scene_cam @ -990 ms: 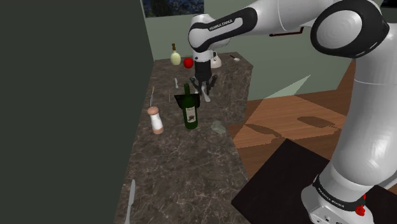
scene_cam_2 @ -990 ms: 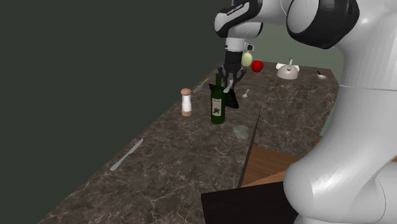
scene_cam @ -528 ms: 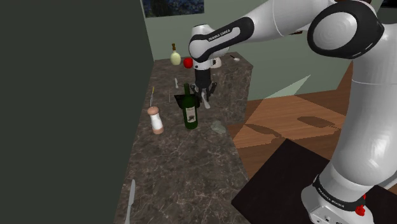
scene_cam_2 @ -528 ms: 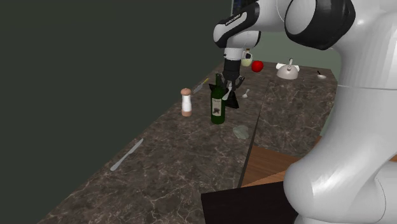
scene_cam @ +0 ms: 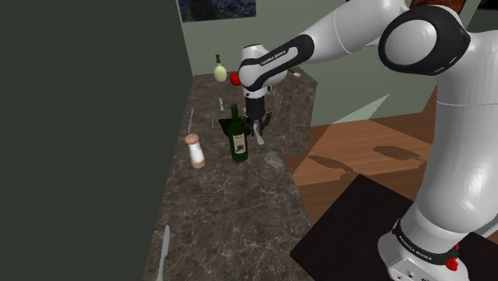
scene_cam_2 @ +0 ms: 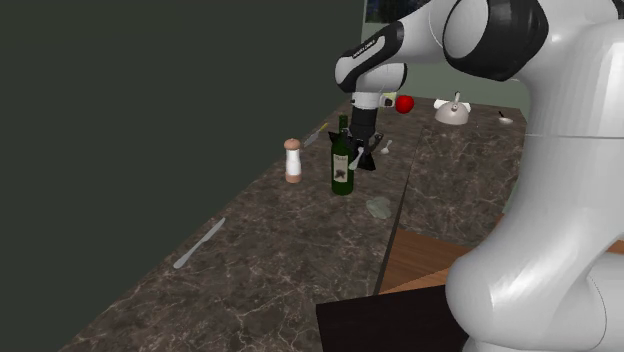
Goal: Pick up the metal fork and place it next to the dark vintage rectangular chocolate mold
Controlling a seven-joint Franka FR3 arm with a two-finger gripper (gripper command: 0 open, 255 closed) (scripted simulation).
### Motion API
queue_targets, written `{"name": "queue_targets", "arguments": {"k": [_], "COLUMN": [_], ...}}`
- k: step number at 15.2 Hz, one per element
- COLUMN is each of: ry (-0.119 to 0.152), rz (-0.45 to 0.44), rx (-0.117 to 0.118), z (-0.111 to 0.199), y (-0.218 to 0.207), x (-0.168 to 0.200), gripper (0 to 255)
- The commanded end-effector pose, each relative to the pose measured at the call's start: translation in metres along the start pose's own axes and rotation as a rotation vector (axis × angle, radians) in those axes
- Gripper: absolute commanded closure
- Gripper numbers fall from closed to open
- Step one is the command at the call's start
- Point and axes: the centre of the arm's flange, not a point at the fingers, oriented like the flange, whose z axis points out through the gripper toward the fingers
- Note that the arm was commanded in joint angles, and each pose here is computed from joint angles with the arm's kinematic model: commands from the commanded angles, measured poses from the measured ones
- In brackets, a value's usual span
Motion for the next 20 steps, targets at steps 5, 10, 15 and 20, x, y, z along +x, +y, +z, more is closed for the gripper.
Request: {"name": "queue_targets", "arguments": {"k": [5,10,15,20], "ry": [0.001,0.001,0.001,0.001], "rz": [0.000,0.000,0.000,0.000], "rx": [0.000,0.000,0.000,0.000], "z": [0.031,0.057,0.083,0.109], "y": [0.000,0.001,0.001,0.001], "x": [0.004,0.008,0.012,0.016], "gripper": [255,255,255,255]}}
